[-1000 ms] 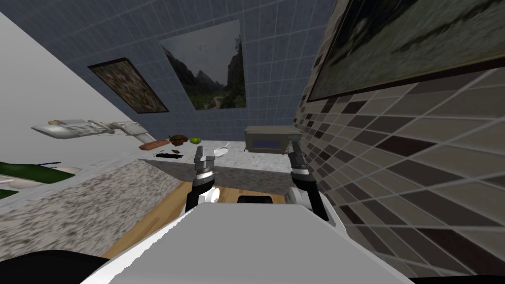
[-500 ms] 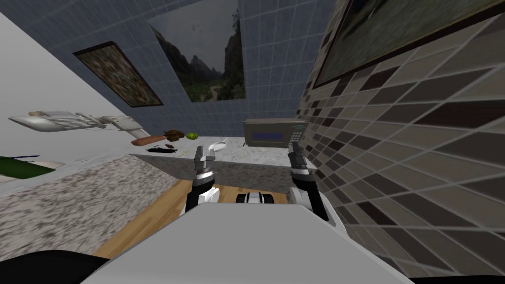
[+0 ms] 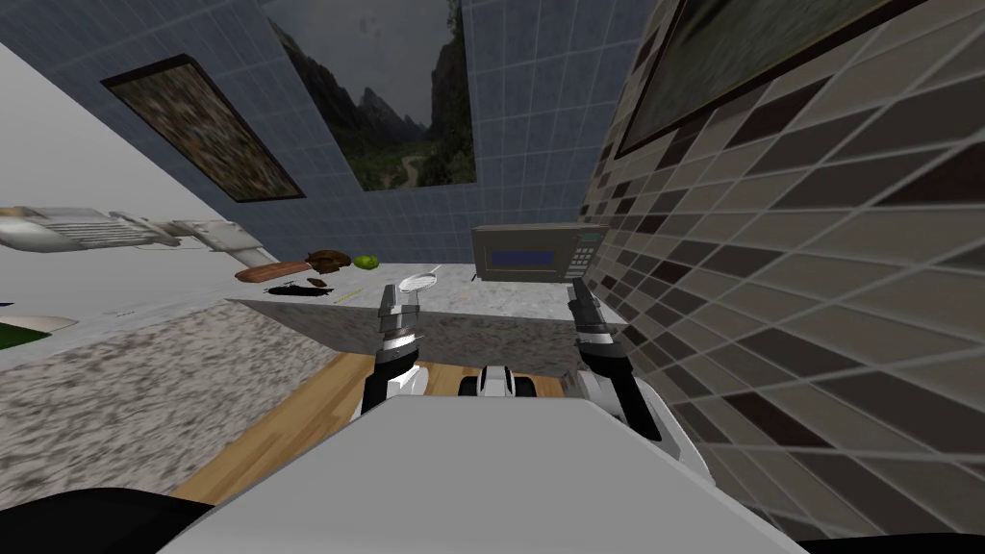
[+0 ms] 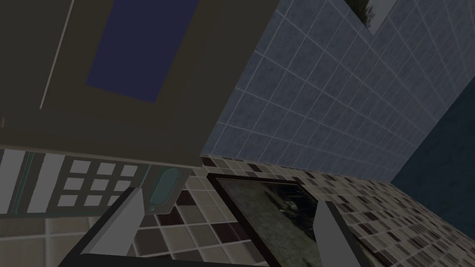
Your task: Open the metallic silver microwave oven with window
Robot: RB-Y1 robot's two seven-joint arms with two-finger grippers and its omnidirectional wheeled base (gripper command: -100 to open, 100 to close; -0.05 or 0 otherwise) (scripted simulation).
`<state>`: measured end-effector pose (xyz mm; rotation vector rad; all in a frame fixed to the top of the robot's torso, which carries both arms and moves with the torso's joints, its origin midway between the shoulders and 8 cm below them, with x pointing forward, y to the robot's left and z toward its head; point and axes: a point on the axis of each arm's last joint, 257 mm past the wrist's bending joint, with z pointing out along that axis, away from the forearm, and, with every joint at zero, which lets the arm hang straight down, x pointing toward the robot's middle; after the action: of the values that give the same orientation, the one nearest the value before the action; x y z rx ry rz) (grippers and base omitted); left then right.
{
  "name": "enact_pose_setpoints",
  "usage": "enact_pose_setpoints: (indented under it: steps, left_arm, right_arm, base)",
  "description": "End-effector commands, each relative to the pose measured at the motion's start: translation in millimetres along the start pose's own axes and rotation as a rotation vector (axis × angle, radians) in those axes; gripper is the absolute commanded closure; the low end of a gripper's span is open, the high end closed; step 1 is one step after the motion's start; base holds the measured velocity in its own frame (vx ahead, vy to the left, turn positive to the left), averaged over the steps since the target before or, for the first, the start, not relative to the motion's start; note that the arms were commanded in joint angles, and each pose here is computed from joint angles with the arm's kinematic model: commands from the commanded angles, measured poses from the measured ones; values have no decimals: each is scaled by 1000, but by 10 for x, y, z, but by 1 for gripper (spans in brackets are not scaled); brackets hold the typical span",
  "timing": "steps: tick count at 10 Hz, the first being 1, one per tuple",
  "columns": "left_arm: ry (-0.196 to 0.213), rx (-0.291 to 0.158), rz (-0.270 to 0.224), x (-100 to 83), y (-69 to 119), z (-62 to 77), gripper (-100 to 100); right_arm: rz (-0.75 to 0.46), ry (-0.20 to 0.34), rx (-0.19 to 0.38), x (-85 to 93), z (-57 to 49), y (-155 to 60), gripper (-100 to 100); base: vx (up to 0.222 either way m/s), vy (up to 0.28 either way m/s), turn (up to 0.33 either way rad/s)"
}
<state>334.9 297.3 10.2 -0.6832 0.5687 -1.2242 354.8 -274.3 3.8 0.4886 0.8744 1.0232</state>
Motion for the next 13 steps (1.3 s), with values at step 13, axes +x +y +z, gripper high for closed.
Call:
enact_pose_setpoints:
  steps: [13]
  left_arm:
    - [0, 0, 0, 0, 0, 0, 0]
  right_arm:
    - [-615, 204, 57, -668, -249, -91, -100]
  base:
    - [41, 16, -58]
